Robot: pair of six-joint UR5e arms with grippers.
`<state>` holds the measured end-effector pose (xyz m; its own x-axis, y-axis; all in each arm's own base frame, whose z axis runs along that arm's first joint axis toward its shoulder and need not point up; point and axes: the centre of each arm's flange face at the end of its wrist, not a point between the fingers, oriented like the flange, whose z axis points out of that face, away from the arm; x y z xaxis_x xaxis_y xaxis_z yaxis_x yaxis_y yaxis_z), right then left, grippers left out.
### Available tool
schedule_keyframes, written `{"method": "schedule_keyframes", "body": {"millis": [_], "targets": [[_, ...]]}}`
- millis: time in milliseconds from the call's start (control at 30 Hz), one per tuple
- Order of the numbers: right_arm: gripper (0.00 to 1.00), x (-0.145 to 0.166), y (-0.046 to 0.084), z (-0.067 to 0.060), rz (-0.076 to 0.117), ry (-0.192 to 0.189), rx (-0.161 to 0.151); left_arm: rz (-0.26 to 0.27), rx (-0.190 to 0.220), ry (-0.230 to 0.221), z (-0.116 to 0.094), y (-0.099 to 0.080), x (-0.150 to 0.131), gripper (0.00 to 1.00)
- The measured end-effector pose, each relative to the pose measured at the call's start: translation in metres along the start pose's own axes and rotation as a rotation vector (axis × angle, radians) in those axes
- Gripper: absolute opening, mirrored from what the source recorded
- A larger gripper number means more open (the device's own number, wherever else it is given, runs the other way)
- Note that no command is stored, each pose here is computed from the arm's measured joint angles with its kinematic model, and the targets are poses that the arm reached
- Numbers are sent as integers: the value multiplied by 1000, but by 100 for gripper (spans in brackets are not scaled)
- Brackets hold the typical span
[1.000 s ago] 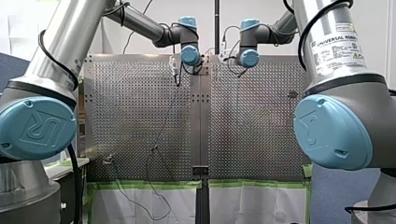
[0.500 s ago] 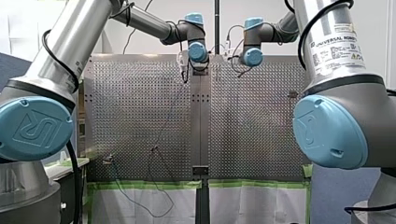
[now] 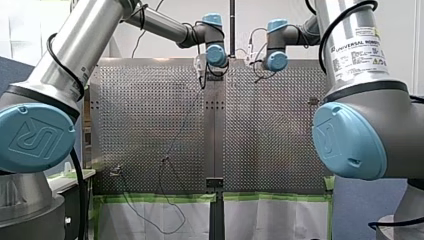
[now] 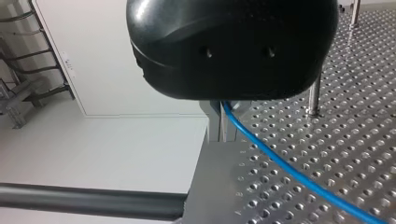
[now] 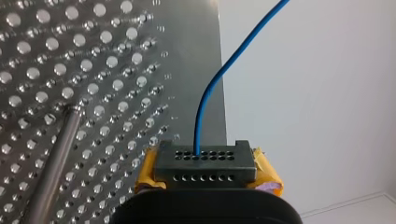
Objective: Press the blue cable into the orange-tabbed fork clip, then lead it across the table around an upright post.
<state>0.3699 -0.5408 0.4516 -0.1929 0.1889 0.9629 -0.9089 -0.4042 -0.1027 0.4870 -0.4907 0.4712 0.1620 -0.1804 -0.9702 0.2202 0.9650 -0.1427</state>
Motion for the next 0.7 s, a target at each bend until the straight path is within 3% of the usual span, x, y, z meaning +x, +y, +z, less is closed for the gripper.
{"method": "schedule_keyframes", "body": {"millis": [567,700], "targets": [[0,12,31,3,29,6,-16,72,49,71,2,-48,28,2],[0,10,39,2,30,0,-27,68,55,64,3,-56,26,2]]}}
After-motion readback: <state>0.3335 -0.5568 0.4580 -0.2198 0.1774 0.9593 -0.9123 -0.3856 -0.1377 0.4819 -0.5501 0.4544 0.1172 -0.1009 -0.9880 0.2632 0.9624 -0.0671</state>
